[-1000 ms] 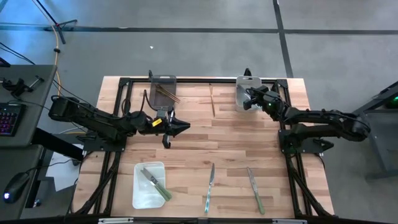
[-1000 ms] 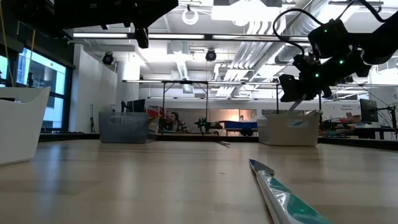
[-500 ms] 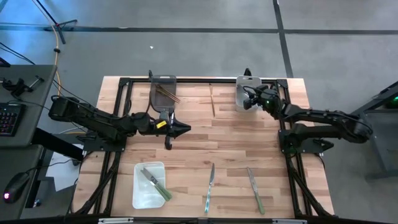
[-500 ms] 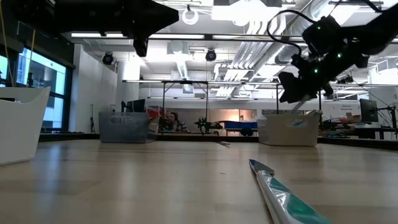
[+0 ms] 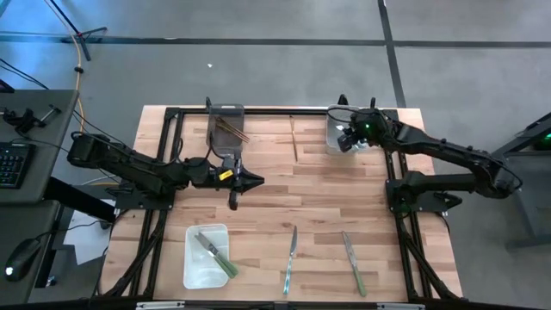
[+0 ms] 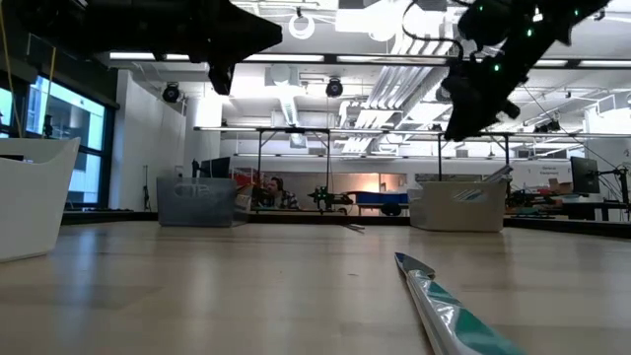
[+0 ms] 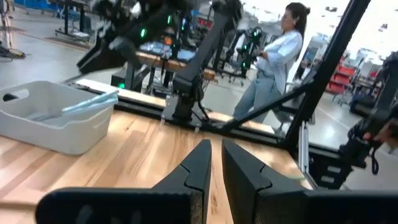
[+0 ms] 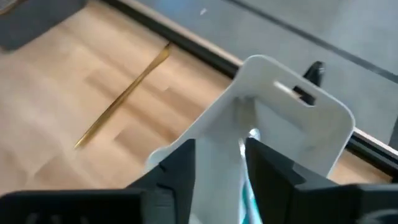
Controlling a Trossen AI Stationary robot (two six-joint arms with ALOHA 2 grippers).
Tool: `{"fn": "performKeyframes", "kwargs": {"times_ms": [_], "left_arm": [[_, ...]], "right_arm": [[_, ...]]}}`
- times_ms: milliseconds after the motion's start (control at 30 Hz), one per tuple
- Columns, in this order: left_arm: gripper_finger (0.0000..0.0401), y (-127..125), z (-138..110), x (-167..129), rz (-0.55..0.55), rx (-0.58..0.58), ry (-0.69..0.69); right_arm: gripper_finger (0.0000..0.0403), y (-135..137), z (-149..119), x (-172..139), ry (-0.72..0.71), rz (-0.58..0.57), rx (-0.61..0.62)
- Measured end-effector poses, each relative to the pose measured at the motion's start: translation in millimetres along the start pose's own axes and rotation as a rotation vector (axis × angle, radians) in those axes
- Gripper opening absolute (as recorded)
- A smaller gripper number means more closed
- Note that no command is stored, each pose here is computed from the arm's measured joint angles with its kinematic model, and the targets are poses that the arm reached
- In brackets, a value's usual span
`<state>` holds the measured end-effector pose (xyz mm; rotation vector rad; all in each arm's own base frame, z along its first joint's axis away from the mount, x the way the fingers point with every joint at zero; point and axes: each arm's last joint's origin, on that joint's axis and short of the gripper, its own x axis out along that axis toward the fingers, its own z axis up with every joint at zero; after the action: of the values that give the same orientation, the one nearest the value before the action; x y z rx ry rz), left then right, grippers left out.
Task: Sort silverware by color (type)
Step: Put the green table knife into the white bin
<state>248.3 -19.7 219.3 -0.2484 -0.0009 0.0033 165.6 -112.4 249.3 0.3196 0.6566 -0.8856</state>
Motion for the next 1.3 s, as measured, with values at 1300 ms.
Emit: {"fn": "performKeyframes", "kwargs": {"times_ms": [1300], "left_arm": [[0.0033,-22,-43,4,0.021,0.1,0.229]], "right_arm": [[0.0117,173,-190,-131,0.891,0.259,0.035]]}}
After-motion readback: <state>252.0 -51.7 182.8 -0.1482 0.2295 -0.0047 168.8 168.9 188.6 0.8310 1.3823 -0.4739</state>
